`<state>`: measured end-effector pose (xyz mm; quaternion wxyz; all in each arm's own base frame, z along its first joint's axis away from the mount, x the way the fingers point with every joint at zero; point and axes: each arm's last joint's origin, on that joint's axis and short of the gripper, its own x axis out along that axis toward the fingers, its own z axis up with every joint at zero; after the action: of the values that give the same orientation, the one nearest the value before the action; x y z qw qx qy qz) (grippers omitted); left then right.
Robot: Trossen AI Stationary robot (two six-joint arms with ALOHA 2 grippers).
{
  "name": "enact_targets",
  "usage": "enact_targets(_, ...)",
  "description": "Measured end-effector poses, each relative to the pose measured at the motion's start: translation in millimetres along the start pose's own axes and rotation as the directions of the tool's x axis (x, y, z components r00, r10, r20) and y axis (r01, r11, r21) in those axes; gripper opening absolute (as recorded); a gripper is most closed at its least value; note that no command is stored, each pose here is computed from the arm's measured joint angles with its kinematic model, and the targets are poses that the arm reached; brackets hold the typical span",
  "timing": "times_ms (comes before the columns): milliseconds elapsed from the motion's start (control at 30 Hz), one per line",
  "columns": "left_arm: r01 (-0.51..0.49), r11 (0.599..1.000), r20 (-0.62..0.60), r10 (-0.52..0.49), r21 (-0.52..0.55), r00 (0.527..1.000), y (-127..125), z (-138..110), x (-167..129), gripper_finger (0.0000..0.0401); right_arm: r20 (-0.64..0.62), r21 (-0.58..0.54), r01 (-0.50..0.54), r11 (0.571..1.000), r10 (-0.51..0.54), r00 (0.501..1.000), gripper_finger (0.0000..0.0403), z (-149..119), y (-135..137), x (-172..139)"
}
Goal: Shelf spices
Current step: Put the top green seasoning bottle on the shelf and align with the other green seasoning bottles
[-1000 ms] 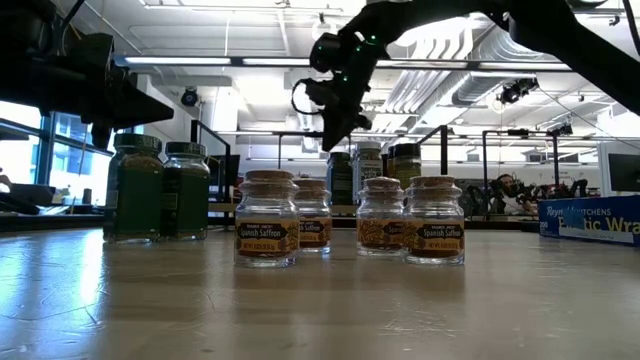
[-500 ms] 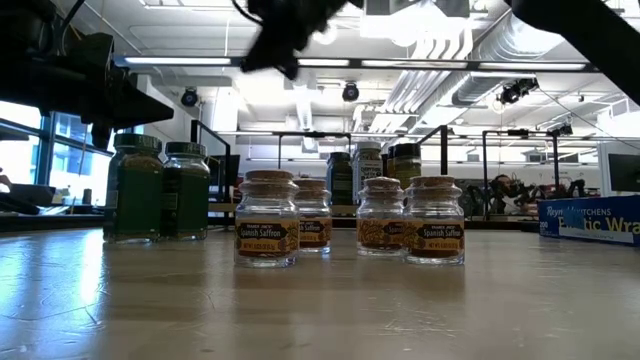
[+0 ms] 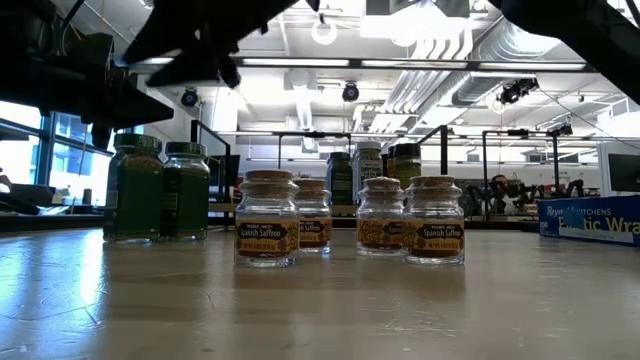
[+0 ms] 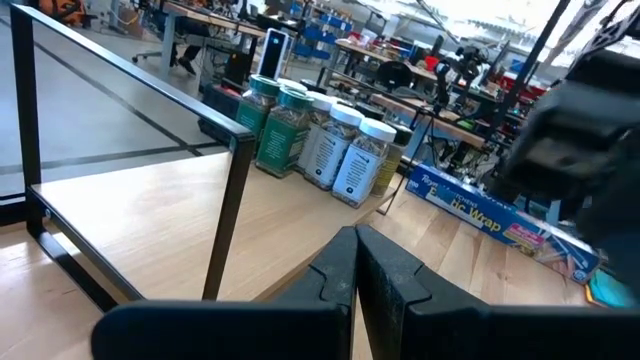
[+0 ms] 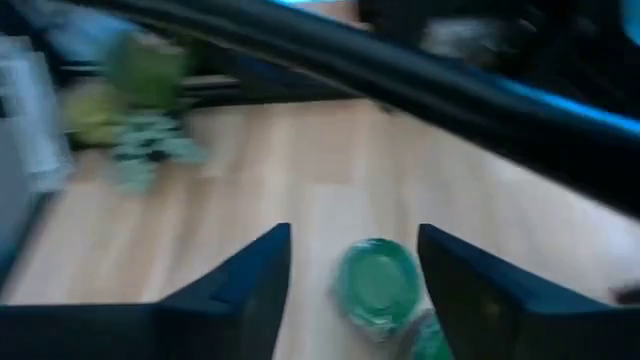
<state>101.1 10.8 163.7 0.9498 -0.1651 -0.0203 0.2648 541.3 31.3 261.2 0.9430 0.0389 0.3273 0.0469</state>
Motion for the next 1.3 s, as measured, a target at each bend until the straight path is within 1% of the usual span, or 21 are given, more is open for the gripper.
enact_targets(67,0.001,1.0,-0.001,-0.001,0.0,1.0,0,0,0,0.0005,-0.013,0.035,0.084,0.996,-0.083,0.996,0.0238,-6,0,8)
enact_targets(167,0.0,1.0,0.0,0.0,0.0,1.0,0,0,0,0.0005,-0.056,0.091,0.133,0.987,-0.128,0.99,0.0265,-12,-2,12)
enact_targets(333,0.0,1.0,0.0,0.0,0.0,1.0,0,0,0,0.0005,-0.105,0.154,0.267,0.951,-0.253,0.962,0.0272,-15,-13,5)
enact_targets(400,0.0,1.0,-0.001,0.0,0.0,1.0,0,0,0,0.0005,-0.134,0.199,0.284,0.938,-0.261,0.956,0.0272,-17,-15,4)
enact_targets(500,0.0,1.0,-0.001,0.0,0.0,1.0,0,0,0,0.0005,-0.173,0.254,0.28,0.926,-0.242,0.955,0.0272,-22,-15,7)
enact_targets(767,0.0,1.0,-0.001,0.0,0.0,1.0,0,0,0,0.0005,-0.221,0.238,0.301,0.924,-0.25,0.943,0.0272,-33,-9,17)
enact_targets(867,0.0,1.0,0.0,0.0,0.0,1.0,0,0,0,0.0005,-0.247,0.264,0.333,0.905,-0.27,0.931,0.0272,-40,-13,24)
enact_targets(967,0.0,1.0,0.0,0.0,0.0,1.0,0,0,0,0.0005,-0.249,0.297,0.351,0.888,-0.282,0.926,0.0272,-42,-17,25)
enact_targets(1100,0.0,1.0,0.0,0.0,0.0,1.0,0,0,0,0.0005,-0.236,0.314,0.353,0.881,-0.288,0.928,0.0258,-41,-17,27)
enact_targets(1300,0.0,1.0,0.0,0.0,0.0,1.0,0,0,0,0.0005,-0.235,0.301,0.356,0.885,-0.293,0.927,0.0198,-42,-19,29)
